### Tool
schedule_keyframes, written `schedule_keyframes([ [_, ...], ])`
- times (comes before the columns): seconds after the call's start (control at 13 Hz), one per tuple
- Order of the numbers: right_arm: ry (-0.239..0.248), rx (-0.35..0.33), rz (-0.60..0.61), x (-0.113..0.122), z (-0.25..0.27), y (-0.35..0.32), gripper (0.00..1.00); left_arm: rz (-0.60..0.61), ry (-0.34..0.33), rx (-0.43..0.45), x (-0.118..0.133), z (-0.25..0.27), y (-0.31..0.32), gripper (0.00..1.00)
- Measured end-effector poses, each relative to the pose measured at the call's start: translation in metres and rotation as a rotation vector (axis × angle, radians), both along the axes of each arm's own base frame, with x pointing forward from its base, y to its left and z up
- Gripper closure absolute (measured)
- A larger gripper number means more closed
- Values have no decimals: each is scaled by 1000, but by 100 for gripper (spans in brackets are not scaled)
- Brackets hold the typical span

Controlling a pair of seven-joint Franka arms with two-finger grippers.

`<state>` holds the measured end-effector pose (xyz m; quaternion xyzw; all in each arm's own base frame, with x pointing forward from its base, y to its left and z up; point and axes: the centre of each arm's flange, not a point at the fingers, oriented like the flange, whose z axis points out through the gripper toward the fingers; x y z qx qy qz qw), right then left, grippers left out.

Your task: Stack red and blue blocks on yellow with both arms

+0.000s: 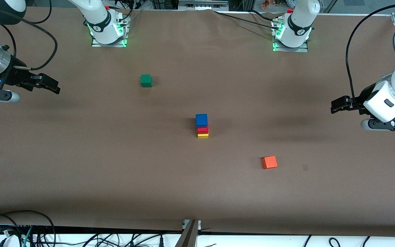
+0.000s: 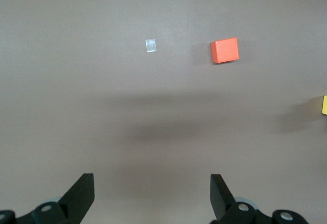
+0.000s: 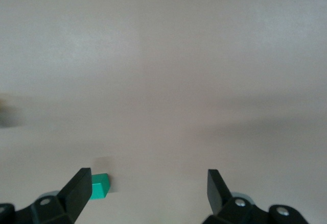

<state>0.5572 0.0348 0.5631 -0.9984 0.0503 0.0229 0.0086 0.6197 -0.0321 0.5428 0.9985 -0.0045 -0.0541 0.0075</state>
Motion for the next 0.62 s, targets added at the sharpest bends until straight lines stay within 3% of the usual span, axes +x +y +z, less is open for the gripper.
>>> schedule_keyframes([
  [0.62, -13, -1, 6, 0, 5, -1, 0, 1, 0, 0, 0, 0, 0, 0],
])
